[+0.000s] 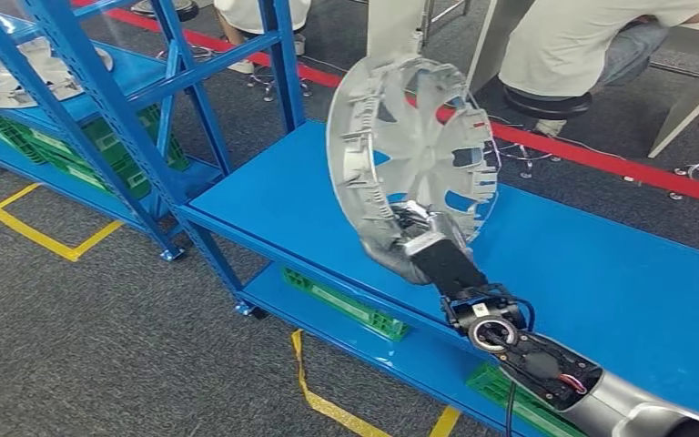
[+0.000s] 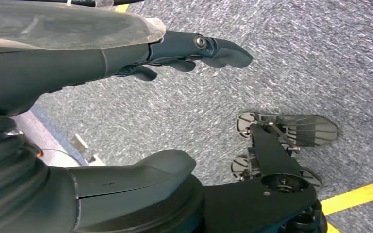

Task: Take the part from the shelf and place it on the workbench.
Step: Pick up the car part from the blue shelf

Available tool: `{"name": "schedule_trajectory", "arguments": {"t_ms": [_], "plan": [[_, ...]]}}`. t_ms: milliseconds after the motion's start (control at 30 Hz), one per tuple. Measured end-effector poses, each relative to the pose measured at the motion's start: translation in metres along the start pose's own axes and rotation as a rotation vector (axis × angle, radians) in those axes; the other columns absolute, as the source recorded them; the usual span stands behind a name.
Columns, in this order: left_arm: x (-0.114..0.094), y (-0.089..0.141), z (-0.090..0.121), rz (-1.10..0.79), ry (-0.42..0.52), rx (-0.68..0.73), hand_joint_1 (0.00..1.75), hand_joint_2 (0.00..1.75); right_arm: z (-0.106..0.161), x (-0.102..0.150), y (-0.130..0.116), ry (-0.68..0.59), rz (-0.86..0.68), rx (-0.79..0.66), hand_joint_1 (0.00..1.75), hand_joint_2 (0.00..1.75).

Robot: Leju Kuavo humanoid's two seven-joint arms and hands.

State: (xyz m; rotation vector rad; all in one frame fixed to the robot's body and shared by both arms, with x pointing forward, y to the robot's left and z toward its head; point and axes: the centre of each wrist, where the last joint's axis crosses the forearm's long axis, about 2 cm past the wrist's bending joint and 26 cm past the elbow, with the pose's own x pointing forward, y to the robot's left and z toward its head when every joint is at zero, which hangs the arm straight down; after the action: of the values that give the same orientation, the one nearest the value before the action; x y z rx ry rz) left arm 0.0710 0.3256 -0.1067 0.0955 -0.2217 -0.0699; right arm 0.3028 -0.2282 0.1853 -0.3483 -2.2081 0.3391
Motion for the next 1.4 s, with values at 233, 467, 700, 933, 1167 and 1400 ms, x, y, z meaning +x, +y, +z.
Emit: {"name": "schedule_trajectory", "arguments": {"t_ms": [233,467,700,933,1167,1400], "plan": [[-0.001,0.0,0.0,0.001,0.001,0.003,0.0,1.75,0.004,0.014,-0.008,-0.075,-0.099,-0.122,1.73,1.75],[-0.001,-0.001,0.0,0.001,0.002,0.003,0.0,1.75,0.008,0.022,-0.007,-0.101,-0.221,-0.159,1.73,1.75],[-0.001,-0.001,0.0,0.001,0.003,0.005,0.0,1.75,0.011,0.024,-0.001,-0.124,-0.482,-0.14,1.73,1.75],[-0.001,-0.001,0.0,0.004,0.003,0.006,0.0,1.75,0.011,0.028,0.009,-0.159,-0.785,-0.044,1.73,1.75],[-0.001,-0.002,0.0,0.004,0.004,0.004,0.0,1.75,0.012,0.028,0.015,-0.188,-0.93,0.019,1.73,1.75],[-0.003,-0.002,0.0,0.006,0.008,0.004,0.0,1.75,0.012,0.029,0.017,-0.225,-1.007,0.077,1.73,1.75]]}}
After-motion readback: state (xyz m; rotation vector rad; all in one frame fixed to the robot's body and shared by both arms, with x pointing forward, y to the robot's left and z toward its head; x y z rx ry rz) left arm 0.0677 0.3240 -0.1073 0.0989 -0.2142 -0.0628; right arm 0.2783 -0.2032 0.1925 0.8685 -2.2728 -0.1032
